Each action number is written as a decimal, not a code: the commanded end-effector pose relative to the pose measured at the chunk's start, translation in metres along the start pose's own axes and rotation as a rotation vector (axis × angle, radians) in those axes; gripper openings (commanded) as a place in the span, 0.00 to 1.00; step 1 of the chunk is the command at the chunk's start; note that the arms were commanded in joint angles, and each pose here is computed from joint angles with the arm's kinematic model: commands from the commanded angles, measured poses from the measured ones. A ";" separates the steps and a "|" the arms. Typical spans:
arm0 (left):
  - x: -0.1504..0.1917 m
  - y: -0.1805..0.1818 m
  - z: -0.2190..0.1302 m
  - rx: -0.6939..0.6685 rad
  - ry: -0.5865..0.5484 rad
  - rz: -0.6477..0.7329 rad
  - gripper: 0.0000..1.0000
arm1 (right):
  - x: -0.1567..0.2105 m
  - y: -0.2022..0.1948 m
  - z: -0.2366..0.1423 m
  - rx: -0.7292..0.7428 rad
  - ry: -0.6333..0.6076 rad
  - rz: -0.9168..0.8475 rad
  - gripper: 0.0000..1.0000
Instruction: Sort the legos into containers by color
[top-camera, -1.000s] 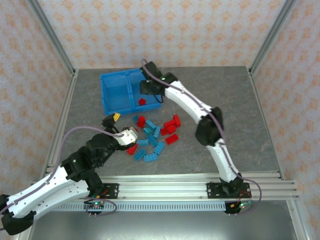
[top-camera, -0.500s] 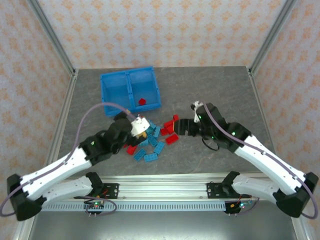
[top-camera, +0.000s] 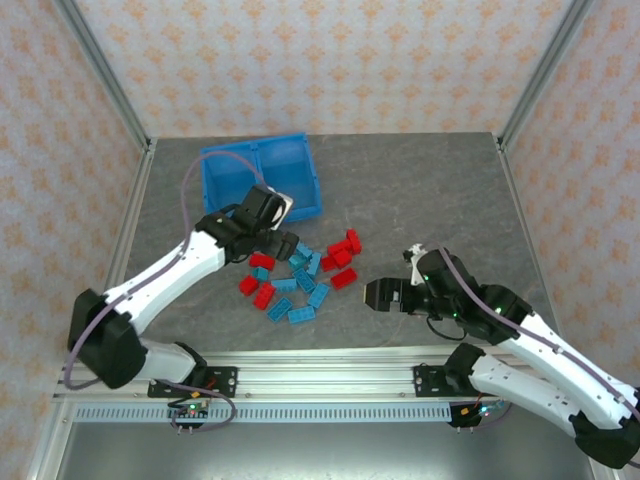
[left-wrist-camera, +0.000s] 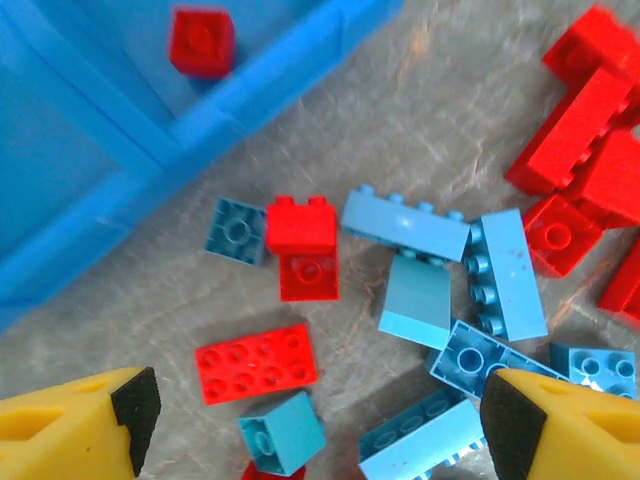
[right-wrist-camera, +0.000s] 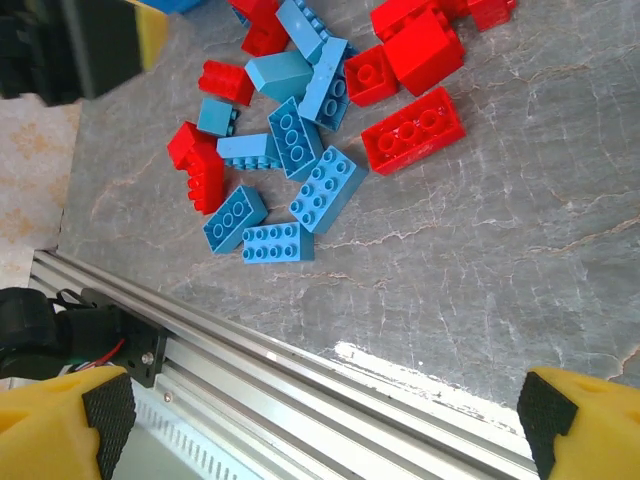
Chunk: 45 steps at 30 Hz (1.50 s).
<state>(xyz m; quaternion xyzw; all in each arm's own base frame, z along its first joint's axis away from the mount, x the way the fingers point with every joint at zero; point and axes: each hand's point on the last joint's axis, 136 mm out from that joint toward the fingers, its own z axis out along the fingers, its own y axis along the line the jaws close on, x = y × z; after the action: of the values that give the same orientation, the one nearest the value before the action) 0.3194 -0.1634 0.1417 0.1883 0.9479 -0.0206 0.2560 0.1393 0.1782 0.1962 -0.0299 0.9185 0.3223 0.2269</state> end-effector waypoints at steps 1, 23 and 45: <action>-0.008 -0.003 0.011 0.033 0.032 -0.062 0.85 | -0.001 0.000 -0.007 0.012 -0.009 0.019 0.99; -0.017 0.023 0.093 -0.089 0.115 -0.012 0.66 | 0.001 -0.011 -0.010 0.057 -0.020 0.051 0.99; -0.080 0.033 -0.016 -0.082 -0.211 -0.107 0.31 | -0.027 0.011 -0.021 -0.025 -0.135 0.066 0.99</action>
<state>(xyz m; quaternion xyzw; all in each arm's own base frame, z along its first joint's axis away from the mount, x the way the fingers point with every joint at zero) 0.3794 -0.1637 0.1379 0.1550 0.9439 -0.0089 0.2915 0.1436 0.1702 0.2031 0.0090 0.9161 0.3208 0.2403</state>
